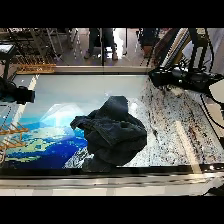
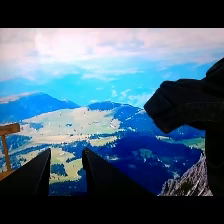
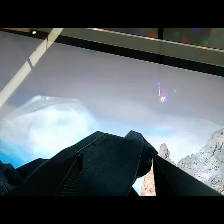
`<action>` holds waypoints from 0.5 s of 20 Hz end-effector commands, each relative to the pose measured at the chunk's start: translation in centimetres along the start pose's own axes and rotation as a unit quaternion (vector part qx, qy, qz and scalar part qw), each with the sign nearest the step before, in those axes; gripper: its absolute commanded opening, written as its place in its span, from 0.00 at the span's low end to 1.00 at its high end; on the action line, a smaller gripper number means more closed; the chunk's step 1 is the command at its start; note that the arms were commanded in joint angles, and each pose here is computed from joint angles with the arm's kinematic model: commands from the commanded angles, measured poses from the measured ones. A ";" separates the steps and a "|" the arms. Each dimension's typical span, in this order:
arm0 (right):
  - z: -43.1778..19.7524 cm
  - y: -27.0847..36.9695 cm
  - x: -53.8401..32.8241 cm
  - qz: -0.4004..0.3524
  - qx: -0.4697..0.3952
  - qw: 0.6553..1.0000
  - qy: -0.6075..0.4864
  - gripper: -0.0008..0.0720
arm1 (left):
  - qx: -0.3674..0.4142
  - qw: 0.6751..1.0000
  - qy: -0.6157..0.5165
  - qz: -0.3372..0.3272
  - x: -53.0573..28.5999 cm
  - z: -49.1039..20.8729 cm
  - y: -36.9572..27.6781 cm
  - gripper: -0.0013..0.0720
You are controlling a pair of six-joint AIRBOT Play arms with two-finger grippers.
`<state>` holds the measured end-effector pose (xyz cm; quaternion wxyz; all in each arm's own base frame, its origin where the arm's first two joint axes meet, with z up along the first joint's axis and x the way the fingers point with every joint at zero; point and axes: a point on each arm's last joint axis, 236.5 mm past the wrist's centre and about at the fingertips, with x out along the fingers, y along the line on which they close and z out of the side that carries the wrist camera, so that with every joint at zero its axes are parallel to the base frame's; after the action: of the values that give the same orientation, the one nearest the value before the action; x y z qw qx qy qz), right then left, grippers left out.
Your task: Fold the clothes and pants, and hang the long-sleeved shirts on hangers.
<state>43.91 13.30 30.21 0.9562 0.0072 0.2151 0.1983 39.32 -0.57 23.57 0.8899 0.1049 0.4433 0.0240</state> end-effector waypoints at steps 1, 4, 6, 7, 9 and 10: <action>0.0 0.0 0.0 0.000 0.000 1.000 0.000 0.72 | -0.001 1.000 -0.001 0.000 0.0 0.0 0.1 0.30; 0.0 0.1 0.0 0.001 0.000 1.000 0.000 0.72 | -0.001 1.000 -0.001 0.000 0.0 0.0 0.1 0.30; 0.0 0.0 0.0 0.001 0.000 1.000 0.000 0.72 | -0.001 1.000 -0.001 0.000 0.0 0.0 0.1 0.30; 0.0 0.0 0.0 0.001 0.000 1.000 0.000 0.72 | -0.001 1.000 -0.001 0.000 0.0 0.0 0.1 0.30; 0.0 0.0 0.0 0.001 0.000 1.000 0.000 0.72 | 0.022 1.000 -0.013 0.005 -0.1 0.6 0.2 0.30; 0.0 0.1 0.0 0.001 0.000 1.000 0.000 0.72 | 0.053 0.996 -0.066 0.008 -0.2 3.1 0.3 0.30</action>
<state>43.91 13.30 30.21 0.9562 0.0072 0.2151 0.1983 39.68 -0.61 23.85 0.8929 0.1157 0.4348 0.0185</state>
